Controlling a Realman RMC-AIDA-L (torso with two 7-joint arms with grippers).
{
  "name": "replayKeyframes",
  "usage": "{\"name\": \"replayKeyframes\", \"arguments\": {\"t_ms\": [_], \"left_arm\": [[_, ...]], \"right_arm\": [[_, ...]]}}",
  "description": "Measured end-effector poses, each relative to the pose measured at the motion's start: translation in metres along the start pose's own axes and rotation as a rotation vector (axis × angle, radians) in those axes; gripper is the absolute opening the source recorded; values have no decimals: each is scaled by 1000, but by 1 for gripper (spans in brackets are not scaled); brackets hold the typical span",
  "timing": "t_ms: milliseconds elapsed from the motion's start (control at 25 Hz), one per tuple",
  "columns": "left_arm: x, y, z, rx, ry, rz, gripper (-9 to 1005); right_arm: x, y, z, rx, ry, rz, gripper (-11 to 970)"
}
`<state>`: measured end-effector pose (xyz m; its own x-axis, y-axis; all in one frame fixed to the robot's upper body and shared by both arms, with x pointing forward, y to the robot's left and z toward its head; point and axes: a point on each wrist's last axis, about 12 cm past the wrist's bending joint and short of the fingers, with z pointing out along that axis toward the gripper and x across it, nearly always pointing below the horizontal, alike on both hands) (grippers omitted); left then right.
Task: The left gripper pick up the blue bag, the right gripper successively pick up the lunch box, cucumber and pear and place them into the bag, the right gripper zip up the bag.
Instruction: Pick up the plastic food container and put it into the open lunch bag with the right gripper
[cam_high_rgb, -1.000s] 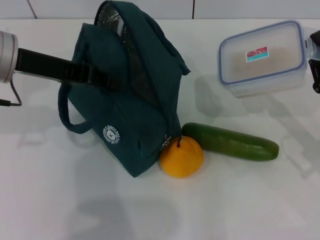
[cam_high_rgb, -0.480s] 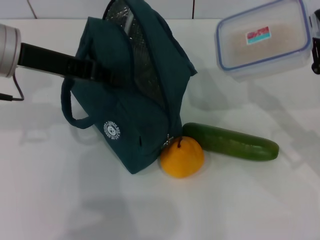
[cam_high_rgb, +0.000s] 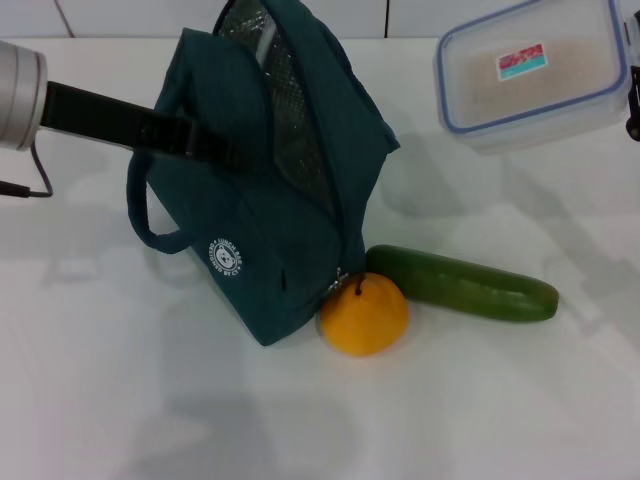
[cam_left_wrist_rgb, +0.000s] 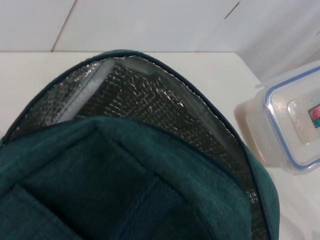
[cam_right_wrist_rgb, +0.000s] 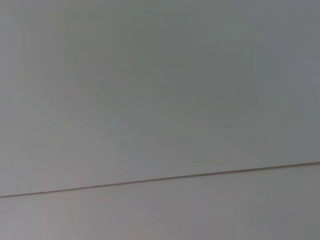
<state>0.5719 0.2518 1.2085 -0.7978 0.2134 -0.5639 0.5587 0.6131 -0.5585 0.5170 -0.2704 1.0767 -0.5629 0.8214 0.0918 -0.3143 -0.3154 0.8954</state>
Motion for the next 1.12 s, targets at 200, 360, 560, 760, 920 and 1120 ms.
{"name": "replayKeyframes", "arguments": {"t_ms": [200,360,560,760,920,1120], "left_arm": [[-1,-1,1,2,-1,3,38],[-1,-1,1,2,-1,3,38],[-1,0,1,2,0,3,38],[-1,-1,2,3,11,9,38],[-4,-3,6,10,28,17,38],[-9,-4,15,38,55,17,37]], "right_arm": [[1,0,-2,-6,-13,5,94],[3,-1,-1,-9,-14,12,94],[4,0,1,-29,-31,22,93],[7,0,5,-46,-35,33,93],[11,1,12,-76,-31,39,93],[17,5,30,-130,0,45,93]]}}
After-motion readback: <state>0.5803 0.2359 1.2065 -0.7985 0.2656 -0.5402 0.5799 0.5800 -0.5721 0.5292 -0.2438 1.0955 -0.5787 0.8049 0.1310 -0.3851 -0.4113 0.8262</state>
